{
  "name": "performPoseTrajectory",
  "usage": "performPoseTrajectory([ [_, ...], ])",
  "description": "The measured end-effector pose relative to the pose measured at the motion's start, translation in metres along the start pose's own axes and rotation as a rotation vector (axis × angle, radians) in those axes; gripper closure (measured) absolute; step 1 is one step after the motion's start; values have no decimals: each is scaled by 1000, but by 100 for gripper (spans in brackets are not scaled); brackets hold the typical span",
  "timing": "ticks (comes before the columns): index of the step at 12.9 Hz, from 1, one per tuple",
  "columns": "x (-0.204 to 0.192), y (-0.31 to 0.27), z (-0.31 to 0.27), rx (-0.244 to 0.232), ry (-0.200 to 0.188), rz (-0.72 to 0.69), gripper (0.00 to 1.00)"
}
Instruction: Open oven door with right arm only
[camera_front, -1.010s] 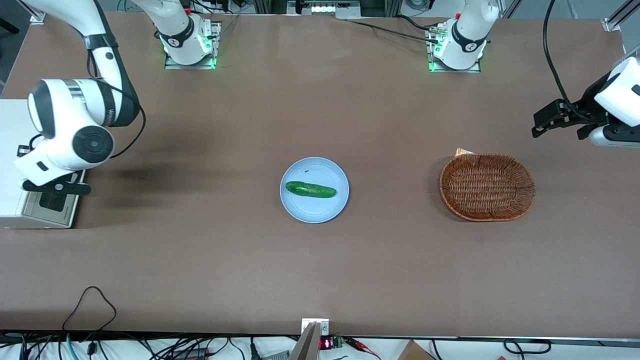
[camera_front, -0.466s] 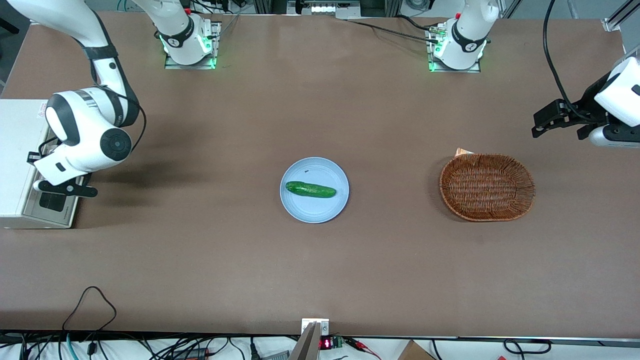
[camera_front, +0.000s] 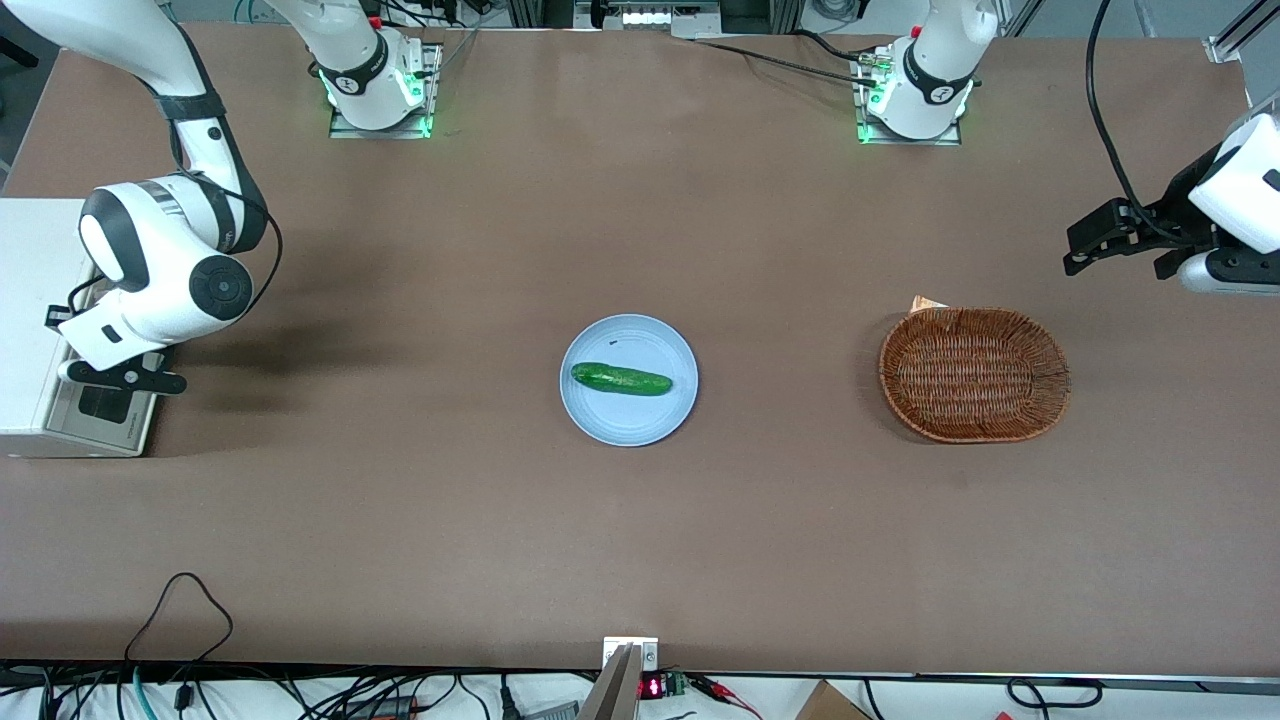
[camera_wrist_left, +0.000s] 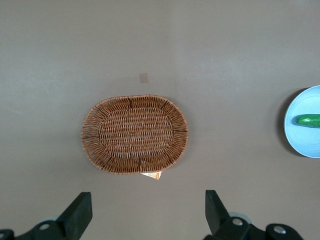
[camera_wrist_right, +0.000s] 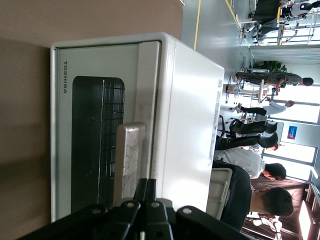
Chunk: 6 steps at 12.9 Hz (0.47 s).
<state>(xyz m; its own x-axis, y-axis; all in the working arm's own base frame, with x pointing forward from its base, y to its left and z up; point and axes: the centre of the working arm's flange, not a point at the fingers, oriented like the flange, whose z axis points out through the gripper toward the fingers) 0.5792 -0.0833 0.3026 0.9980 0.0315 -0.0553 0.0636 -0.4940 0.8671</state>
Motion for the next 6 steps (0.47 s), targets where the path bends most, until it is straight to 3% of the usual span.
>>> performPoseTrajectory([
  [6,-1,-12,7,1,-12,27,99],
])
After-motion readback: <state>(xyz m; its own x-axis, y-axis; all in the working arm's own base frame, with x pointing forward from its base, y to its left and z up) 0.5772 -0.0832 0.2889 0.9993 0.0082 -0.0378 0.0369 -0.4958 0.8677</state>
